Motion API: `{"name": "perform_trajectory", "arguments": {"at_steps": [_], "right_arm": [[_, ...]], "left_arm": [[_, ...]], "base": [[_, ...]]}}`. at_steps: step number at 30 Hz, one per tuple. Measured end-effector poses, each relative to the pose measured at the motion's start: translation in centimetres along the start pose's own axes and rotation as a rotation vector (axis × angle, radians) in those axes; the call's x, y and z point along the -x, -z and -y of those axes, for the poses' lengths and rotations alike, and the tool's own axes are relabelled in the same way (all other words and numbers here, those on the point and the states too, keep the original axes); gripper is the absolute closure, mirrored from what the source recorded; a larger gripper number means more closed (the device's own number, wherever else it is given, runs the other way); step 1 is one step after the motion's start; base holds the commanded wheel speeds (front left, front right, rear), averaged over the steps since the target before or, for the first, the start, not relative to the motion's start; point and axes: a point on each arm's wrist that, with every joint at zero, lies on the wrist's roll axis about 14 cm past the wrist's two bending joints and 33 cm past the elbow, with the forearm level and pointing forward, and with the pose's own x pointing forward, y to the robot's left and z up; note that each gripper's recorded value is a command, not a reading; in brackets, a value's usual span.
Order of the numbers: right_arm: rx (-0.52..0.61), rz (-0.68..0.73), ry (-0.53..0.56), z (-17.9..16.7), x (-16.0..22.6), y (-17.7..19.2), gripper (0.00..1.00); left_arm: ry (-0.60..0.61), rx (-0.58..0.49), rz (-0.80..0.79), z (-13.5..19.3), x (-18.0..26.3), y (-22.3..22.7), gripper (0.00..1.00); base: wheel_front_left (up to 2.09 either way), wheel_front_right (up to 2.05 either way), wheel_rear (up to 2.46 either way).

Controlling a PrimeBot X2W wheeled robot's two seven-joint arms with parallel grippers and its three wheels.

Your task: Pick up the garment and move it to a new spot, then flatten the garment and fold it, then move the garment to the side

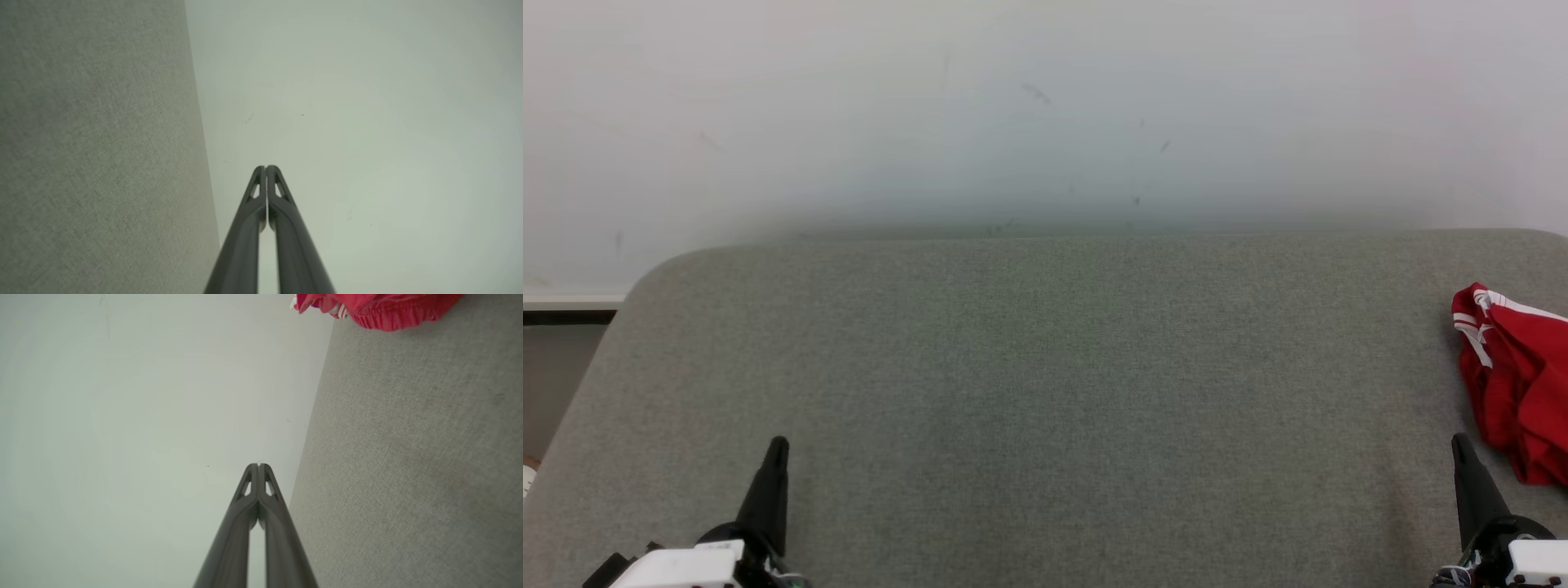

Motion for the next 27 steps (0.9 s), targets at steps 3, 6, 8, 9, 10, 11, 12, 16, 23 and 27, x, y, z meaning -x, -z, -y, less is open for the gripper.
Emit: {"name": "perform_trajectory", "arguments": {"at_steps": [3,6,8,9,10,11,12,16,23,27], "right_arm": [[0.000,0.000,0.000,0.00,0.00,0.00,1.00],[0.000,0.000,0.000,0.00,0.00,0.00,1.00],[0.000,0.000,0.000,0.00,0.00,0.00,1.00],[0.000,0.000,0.000,0.00,0.00,0.00,1.00],[0.000,0.000,0.000,0.00,0.00,0.00,1.00],[0.000,0.000,0.000,0.00,0.00,0.00,1.00],[0.000,0.000,0.000,0.00,0.00,0.00,1.00],[0.000,0.000,0.000,0.00,0.00,0.00,1.00],[0.000,0.000,0.000,0.00,0.00,0.00,1.00],[0.000,0.000,0.000,0.00,0.00,0.00,1.00]], "left_arm": [[0.000,0.000,-0.002,0.00,0.00,0.03,1.00],[0.000,0.001,-0.002,0.00,0.00,0.04,1.00],[0.000,0.001,-0.002,0.00,0.00,0.05,1.00],[0.000,0.000,-0.002,0.00,0.00,0.06,1.00],[0.000,0.001,-0.003,0.00,0.00,0.07,1.00],[0.000,0.001,-0.003,0.00,0.00,0.07,1.00],[0.000,0.001,-0.003,0.00,0.00,0.07,1.00],[0.000,0.002,-0.002,0.00,0.00,0.06,1.00],[0.000,0.002,-0.001,-0.01,0.01,0.03,1.00],[0.000,0.003,-0.001,0.00,0.01,0.04,1.00]], "base": [[0.00,0.00,0.00],[0.00,0.00,0.00],[0.00,0.00,0.00],[0.00,0.00,0.00],[0.00,0.00,0.00],[0.00,0.00,0.00],[0.00,0.00,0.00],[0.00,0.00,0.00],[0.00,0.00,0.00],[0.00,0.00,0.00]]}}
